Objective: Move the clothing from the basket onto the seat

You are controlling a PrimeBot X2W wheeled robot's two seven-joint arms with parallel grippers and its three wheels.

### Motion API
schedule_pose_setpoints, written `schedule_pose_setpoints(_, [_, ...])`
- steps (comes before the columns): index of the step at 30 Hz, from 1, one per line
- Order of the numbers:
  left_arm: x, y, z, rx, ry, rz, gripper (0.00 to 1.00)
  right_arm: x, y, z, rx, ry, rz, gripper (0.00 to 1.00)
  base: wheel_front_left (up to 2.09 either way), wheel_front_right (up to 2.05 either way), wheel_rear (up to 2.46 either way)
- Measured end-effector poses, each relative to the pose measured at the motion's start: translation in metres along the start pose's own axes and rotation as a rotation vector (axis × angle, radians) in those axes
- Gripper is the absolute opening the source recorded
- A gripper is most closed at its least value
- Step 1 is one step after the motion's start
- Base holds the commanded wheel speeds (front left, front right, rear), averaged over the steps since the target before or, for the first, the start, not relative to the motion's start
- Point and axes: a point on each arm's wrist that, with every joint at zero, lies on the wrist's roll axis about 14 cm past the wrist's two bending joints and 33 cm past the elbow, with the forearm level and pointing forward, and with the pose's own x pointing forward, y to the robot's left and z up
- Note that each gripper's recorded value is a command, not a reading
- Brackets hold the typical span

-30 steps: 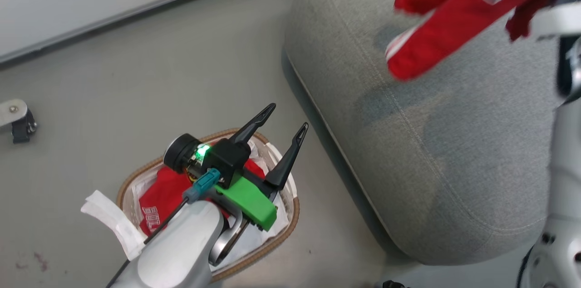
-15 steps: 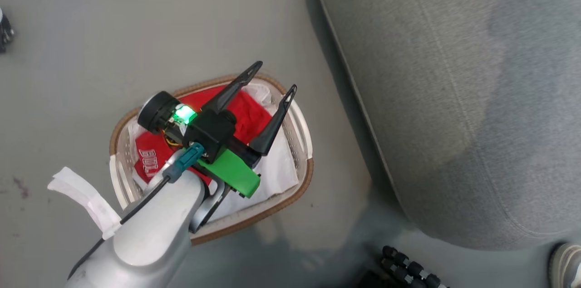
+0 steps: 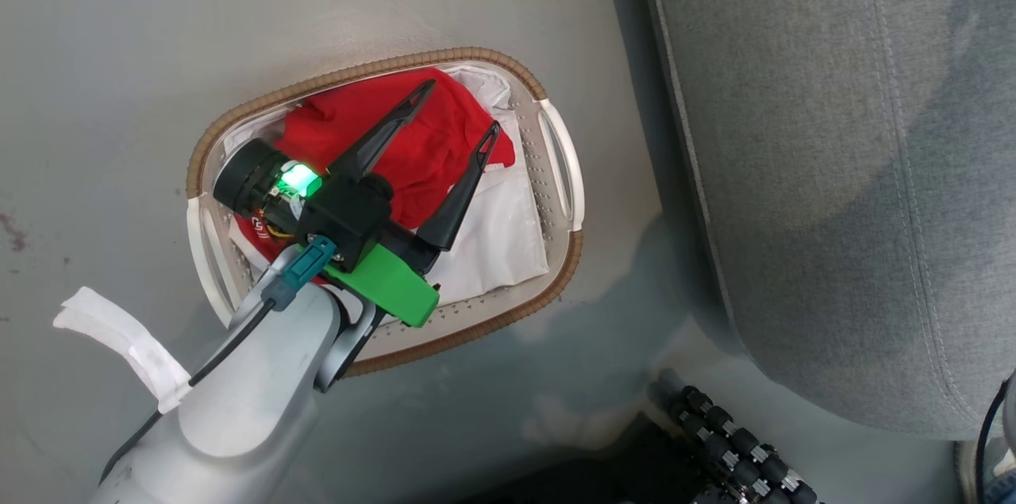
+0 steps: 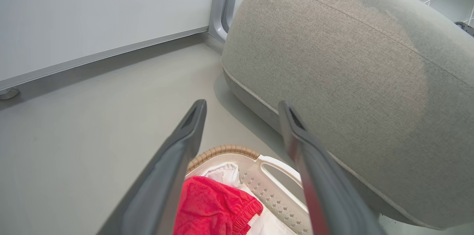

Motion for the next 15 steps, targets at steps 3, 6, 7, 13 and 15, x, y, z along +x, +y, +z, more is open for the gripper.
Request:
schedule_pose_setpoints(3, [-0.002, 0.002, -0.002, 0.001, 0.006, 0.006, 1.0, -0.013, 0.009, -0.027, 0.002, 0.07, 0.021, 0.0, 0.0, 0.0, 0.0])
schedule_pose_setpoints(6, [-0.001, 0.002, 0.0, 0.004, 0.003, 0.007, 1.0, -0.021, 0.007, -0.033, 0.0, 0.089, 0.02, 0.0, 0.0, 0.0, 0.0])
schedule_pose_setpoints(7, [-0.001, 0.001, 0.001, 0.005, 0.003, 0.007, 1.0, -0.023, 0.009, -0.033, -0.001, 0.09, 0.024, 0.09, 0.0, 0.0, 0.0])
schedule_pose_setpoints(13, [0.0, -0.006, 0.004, 0.008, 0.003, -0.002, 1.0, -0.039, 0.014, -0.032, -0.009, 0.091, 0.052, 1.0, 0.0, 0.0, 0.0])
schedule_pose_setpoints(15, [0.001, -0.009, 0.01, 0.012, -0.007, -0.004, 1.0, -0.046, 0.017, -0.032, -0.014, 0.093, 0.068, 1.0, 0.0, 0.0, 0.0])
